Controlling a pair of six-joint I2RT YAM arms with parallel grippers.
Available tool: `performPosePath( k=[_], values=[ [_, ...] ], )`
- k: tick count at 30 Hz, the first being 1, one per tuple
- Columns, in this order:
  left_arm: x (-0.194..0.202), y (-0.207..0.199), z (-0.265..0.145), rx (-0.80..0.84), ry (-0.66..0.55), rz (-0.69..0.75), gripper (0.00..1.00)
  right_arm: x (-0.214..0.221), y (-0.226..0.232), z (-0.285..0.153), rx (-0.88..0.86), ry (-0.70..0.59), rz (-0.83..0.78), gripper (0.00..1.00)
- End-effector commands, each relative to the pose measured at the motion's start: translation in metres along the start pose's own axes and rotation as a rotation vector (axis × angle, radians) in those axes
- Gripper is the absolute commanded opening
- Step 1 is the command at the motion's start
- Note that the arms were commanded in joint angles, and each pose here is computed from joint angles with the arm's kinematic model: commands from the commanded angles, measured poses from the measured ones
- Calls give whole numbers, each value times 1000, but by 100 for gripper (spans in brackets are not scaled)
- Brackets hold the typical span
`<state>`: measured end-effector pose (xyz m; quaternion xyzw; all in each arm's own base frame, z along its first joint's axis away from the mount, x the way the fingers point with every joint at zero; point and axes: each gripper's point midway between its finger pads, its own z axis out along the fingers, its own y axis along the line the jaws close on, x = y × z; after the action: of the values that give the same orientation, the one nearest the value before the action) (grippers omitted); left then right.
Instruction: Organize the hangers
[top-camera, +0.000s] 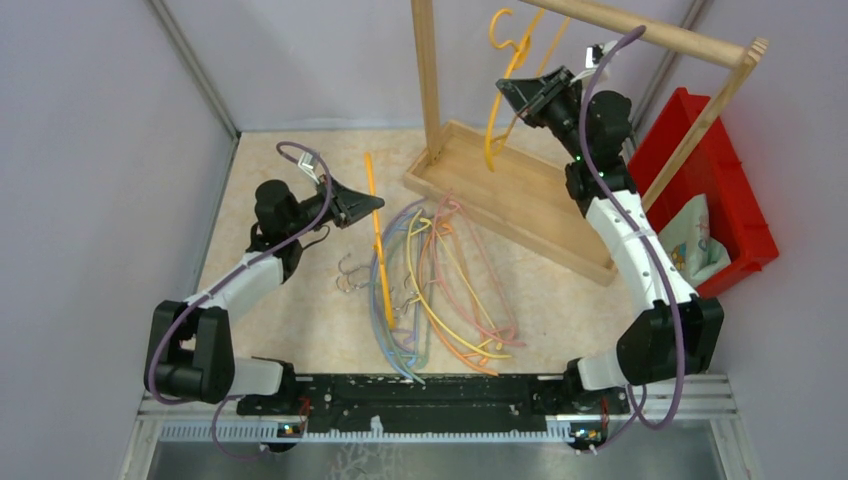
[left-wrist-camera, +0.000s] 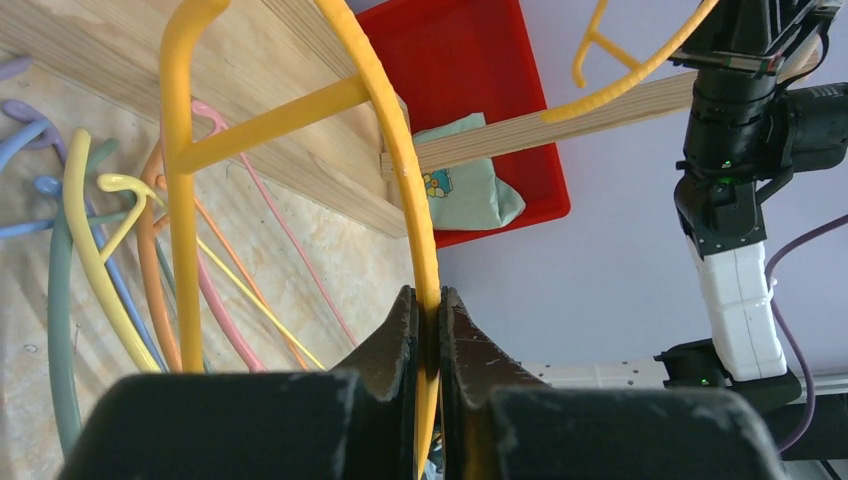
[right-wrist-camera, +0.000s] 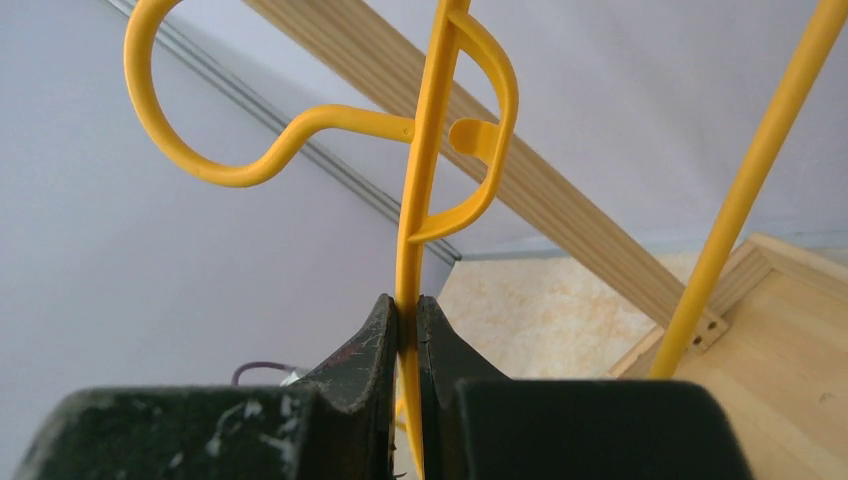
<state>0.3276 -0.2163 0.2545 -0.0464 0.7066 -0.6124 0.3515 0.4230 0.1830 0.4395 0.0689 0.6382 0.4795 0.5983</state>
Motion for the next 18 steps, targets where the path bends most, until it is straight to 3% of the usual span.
performPosePath(
  k=[1, 8, 18],
  values=[
    [-7, -7, 0, 9, -5, 43, 0, -57, 67, -8, -221, -139, -77, 0],
    [-2, 8, 1, -17, 6, 16, 0, -48, 86, -16, -298, -60, -153, 0],
    [0, 9, 3, -12, 19, 12, 0, -80, 63, -16, -261, -227, -34, 0]
  ],
)
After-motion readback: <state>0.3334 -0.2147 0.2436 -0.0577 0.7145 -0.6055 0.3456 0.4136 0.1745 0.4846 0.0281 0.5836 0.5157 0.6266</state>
